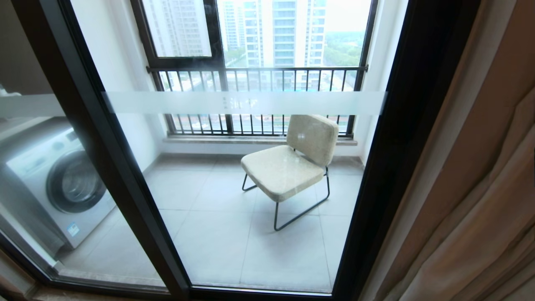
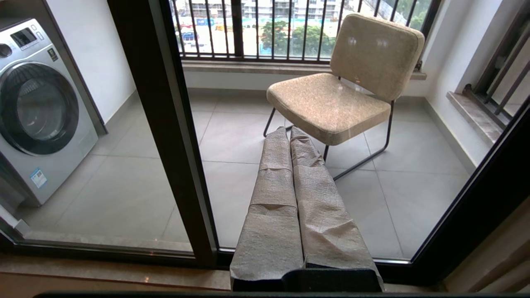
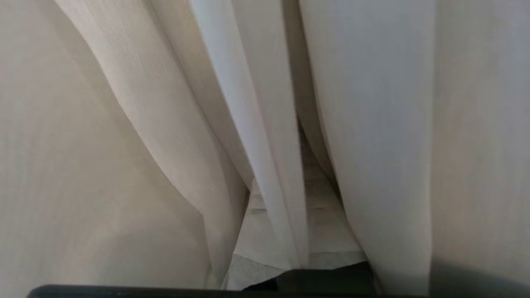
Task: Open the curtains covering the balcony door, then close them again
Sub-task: Pull the inner curtains open on both sides
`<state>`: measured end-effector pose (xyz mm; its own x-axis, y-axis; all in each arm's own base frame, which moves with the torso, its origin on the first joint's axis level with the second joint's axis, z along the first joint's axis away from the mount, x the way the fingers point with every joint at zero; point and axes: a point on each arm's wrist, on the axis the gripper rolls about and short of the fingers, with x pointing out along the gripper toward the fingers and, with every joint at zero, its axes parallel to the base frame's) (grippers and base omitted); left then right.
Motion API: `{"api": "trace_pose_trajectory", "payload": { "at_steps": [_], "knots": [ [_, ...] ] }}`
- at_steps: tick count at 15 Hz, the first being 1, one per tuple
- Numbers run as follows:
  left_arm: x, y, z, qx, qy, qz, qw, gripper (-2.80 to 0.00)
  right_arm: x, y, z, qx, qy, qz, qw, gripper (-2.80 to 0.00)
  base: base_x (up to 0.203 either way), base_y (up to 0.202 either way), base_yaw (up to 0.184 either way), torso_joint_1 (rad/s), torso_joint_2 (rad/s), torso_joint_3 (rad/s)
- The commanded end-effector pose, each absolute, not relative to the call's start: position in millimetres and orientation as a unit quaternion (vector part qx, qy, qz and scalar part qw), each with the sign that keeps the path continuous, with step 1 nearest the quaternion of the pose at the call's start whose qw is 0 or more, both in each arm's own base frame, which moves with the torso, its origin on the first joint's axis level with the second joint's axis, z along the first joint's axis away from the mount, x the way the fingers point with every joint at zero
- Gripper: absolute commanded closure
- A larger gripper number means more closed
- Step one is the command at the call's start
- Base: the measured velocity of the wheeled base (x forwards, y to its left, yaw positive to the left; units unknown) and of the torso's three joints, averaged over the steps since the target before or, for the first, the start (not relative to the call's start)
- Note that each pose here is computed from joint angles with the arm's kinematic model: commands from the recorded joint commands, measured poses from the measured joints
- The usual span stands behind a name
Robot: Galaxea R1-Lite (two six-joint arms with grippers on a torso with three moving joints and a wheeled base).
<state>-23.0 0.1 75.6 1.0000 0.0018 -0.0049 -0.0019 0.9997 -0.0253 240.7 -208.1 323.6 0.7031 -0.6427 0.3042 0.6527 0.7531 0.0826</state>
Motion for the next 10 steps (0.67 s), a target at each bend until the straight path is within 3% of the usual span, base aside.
{"api": "trace_pose_trajectory", "payload": {
  "at_steps": [1, 10],
  "knots": [
    [-23, 0, 76, -0.013, 0.002, 0.002, 1.0, 0.0, 233, -238, 311, -0.016, -0.141, -0.383, 0.913, 0.0, 0.0, 0.0, 0.0, 0.0, 0.0, 0.0],
    [-23, 0, 76, -0.013, 0.002, 0.002, 1.0, 0.0, 209, -244, 319, -0.034, -0.146, -0.369, 0.917, 0.0, 0.0, 0.0, 0.0, 0.0, 0.0, 0.0]
  ]
}}
